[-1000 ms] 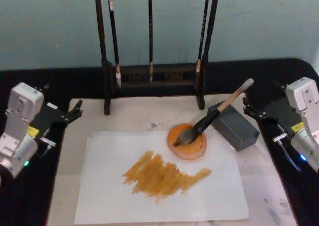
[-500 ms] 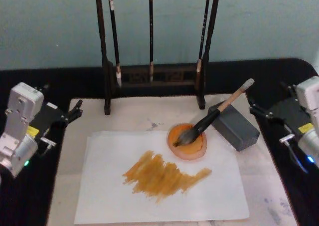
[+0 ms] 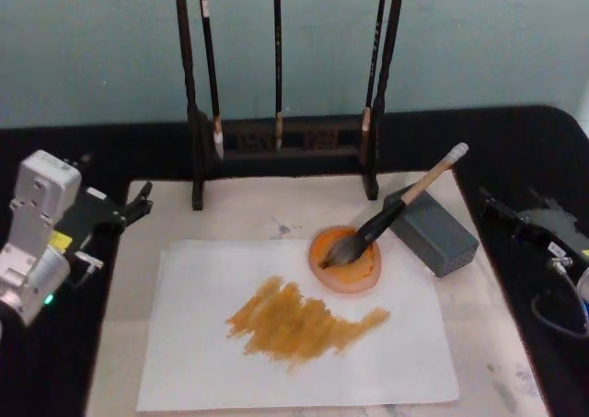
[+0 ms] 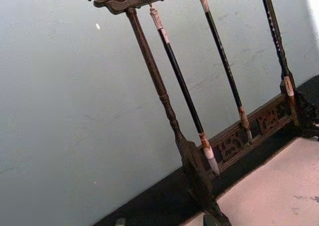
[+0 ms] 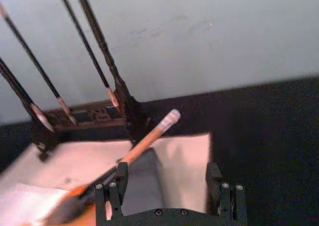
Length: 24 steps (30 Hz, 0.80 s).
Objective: Pick up the brush from the inkstone, write on the paper, then place the brush back to its original position.
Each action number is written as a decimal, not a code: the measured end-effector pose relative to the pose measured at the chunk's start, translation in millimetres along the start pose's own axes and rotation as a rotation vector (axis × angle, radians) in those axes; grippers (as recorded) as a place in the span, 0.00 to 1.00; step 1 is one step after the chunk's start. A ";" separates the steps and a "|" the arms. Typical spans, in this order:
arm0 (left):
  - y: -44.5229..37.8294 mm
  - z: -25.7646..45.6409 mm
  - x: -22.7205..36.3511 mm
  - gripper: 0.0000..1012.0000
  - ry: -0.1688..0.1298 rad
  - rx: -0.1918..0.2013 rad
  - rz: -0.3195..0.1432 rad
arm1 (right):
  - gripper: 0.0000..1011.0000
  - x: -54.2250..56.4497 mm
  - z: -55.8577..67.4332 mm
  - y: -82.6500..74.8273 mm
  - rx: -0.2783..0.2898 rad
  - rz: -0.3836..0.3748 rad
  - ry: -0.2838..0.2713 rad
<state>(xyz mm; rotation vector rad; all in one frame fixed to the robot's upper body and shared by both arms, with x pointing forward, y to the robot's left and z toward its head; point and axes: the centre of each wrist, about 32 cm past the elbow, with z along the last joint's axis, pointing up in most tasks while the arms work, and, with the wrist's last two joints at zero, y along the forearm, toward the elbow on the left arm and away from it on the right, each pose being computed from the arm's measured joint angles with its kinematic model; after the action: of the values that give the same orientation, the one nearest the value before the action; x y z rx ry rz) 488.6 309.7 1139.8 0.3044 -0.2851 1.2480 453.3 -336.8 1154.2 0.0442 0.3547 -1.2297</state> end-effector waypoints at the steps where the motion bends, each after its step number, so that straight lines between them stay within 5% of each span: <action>1: 0.0 0.0 0.0 1.00 0.000 0.000 0.000 | 0.99 1.9 -0.8 0.5 -0.006 0.012 0.069; 8: 0.0 0.0 0.0 1.00 0.000 0.000 0.000 | 0.99 12.0 -2.3 14.2 -0.036 0.059 0.342; 12: 0.0 0.0 0.0 1.00 0.000 0.000 0.000 | 0.99 17.0 -1.2 28.4 -0.061 0.084 0.443; 24: 0.0 0.0 0.0 1.00 0.000 0.000 0.000 | 0.99 15.5 -2.0 75.0 -0.038 0.128 0.636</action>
<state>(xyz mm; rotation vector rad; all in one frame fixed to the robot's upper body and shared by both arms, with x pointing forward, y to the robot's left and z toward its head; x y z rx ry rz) 488.6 309.7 1139.8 0.3045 -0.2850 1.2479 526.8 -325.0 1136.0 0.4251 0.9131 -1.0595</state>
